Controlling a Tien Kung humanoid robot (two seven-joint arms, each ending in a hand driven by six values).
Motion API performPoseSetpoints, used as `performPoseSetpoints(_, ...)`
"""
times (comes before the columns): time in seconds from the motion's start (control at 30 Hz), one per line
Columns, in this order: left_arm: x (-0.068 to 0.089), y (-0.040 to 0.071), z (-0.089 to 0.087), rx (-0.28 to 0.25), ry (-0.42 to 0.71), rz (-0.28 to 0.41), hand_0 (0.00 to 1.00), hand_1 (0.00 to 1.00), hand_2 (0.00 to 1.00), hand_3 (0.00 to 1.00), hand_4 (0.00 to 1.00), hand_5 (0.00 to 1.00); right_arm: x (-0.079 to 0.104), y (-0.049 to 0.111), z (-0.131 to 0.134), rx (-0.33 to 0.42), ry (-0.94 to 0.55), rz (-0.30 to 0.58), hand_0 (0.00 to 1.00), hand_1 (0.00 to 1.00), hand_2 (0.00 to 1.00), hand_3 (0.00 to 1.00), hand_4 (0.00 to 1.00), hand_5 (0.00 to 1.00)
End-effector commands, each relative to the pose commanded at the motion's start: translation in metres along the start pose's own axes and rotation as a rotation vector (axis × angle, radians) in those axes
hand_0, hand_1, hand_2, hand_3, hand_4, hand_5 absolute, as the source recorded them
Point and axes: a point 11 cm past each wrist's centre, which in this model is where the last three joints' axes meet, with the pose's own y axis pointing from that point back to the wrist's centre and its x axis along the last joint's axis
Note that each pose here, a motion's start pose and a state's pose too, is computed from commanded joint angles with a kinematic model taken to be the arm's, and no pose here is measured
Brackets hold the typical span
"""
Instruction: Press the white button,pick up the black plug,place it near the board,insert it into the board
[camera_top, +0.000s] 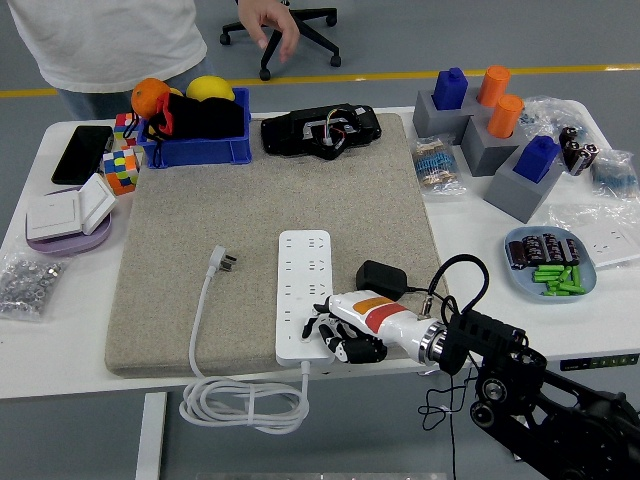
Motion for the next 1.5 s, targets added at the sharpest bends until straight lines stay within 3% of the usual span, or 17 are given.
performPoseSetpoints(1.17,0.001,0.000,0.003,-0.005,-0.002,0.002,0.480,0.506,0.507,0.589,0.560,0.256,-0.010,-0.001,0.012,0.035,0.058,-0.006,0.002,0.002,0.110,0.554,0.222,0.002)
performPoseSetpoints(1.23,0.000,0.000,0.003,-0.006,-0.001,0.001,0.480,0.506,0.507,0.589,0.560,0.256,-0.007,0.000,0.012,0.038,0.060,0.000,0.002,0.002,0.110,0.554,0.222,0.002)
performPoseSetpoints(1.5,0.000,0.000,0.002,-0.003,-0.001,0.001,0.478,0.509,0.507,0.589,0.560,0.256,0.035,0.009,-0.013,0.128,0.007,0.130,0.002,0.002,0.110,0.555,0.222,0.002)
